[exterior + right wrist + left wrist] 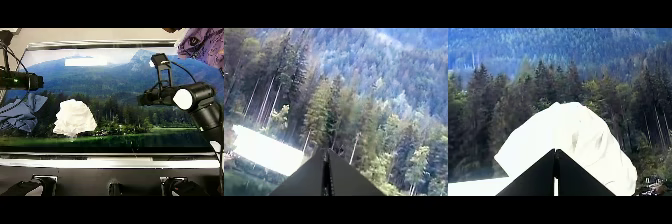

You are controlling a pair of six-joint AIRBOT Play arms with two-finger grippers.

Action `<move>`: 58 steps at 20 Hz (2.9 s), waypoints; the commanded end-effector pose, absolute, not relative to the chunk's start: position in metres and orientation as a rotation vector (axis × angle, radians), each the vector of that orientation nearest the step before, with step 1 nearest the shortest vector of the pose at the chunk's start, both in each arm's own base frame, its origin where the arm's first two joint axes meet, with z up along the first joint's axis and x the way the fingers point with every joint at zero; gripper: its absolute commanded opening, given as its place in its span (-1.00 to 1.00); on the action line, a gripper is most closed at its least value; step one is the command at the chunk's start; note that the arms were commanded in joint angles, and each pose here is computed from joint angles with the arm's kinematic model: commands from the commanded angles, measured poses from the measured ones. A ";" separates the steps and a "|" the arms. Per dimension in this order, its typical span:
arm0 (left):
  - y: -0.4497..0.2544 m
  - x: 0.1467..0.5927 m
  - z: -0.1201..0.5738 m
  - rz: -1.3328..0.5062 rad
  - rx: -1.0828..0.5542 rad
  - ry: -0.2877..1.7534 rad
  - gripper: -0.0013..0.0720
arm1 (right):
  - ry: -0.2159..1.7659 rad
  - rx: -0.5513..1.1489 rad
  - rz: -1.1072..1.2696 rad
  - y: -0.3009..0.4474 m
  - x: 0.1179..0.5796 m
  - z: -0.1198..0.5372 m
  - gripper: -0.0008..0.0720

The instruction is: Fold the clothes and pants, and hang the long-sleeved shirts on hangers.

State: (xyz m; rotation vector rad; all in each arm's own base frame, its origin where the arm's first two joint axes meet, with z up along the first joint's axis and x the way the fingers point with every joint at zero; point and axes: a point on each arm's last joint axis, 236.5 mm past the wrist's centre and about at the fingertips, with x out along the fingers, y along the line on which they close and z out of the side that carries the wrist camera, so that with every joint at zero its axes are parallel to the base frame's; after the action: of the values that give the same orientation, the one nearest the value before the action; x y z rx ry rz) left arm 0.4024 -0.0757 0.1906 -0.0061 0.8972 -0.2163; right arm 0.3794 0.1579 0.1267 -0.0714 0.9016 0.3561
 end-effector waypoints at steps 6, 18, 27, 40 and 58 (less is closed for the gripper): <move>-0.076 0.402 0.191 -0.217 -0.005 0.897 -0.91 | 0.901 -0.071 0.357 0.158 0.379 0.127 -0.88; -0.076 0.402 0.191 -0.217 -0.005 0.897 -0.91 | 0.900 -0.071 0.357 0.158 0.379 0.127 -0.88; -0.076 0.402 0.191 -0.216 -0.006 0.897 -0.91 | 0.900 -0.071 0.357 0.158 0.379 0.127 -0.88; -0.103 0.382 -0.010 -0.150 -0.218 1.372 0.99 | 0.900 -0.072 0.357 0.158 0.379 0.127 -0.88; -0.367 0.334 0.000 -0.614 -0.558 1.317 -0.92 | 1.025 -0.189 0.277 0.121 0.346 0.120 -0.88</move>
State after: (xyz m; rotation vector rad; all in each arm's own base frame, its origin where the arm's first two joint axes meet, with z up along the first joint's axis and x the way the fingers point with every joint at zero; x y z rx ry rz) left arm 0.3390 -0.2896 -0.0328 -0.3880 1.4217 -0.5000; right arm 0.3616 0.1399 0.1213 -0.1315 0.9717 0.3207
